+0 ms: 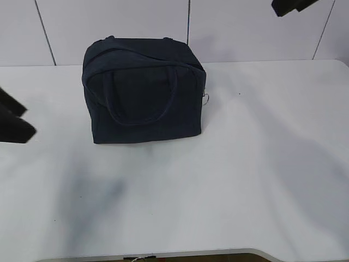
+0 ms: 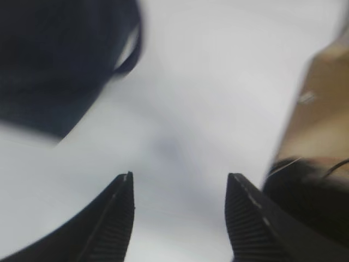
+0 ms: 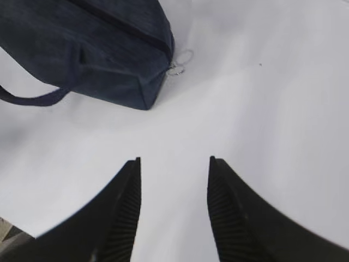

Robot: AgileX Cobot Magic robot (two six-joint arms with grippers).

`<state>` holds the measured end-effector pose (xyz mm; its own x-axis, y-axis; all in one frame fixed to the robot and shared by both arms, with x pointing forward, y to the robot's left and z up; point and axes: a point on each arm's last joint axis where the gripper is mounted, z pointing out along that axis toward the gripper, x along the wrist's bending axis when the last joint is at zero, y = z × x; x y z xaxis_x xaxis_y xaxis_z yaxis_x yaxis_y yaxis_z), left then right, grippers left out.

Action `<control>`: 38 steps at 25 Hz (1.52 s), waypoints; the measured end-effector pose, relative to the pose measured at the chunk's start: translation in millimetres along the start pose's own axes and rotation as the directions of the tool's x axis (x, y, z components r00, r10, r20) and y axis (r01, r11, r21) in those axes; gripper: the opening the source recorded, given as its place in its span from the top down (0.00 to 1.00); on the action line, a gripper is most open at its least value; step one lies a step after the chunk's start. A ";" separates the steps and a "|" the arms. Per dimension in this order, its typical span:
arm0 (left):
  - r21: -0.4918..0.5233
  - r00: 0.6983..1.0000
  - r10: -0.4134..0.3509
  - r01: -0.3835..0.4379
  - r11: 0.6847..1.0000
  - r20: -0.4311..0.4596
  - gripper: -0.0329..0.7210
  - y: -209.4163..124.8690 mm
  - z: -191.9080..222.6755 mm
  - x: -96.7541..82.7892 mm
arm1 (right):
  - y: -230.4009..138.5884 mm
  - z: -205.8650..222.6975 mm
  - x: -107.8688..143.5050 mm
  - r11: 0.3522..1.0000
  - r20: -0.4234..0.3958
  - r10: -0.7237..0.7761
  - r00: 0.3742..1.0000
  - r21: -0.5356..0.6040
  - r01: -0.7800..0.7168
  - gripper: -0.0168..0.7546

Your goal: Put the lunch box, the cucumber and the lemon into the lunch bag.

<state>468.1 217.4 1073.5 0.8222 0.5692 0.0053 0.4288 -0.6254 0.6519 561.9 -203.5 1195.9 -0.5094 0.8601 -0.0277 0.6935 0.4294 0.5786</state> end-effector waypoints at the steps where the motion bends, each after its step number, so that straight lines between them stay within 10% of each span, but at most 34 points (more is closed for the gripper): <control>1: 0.047 0.997 -0.004 0.008 0.999 -0.080 0.44 -4.4 -7.0 3.1 | -3.6 -5.9 1.0 1.000 0.010 -0.004 1.000 -0.003 0.004 0.55; 12: -0.064 0.826 -0.190 0.184 0.981 -0.531 0.44 -22.6 -105.0 -24.4 | -60.7 -85.6 26.8 0.994 0.046 -0.020 0.999 -0.106 0.025 0.55; 38: -0.425 0.757 -0.476 0.289 0.858 -0.447 0.44 -127.2 -156.1 -145.8 | -284.0 -96.6 81.0 0.959 0.106 0.106 0.989 -0.275 -0.074 0.55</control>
<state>235.3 297.3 1108.2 0.2512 0.9674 0.0323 0.4464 -0.1454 0.8829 274.5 -282.4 1108.1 -0.3760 0.9251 -0.0522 0.5622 0.2726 0.7808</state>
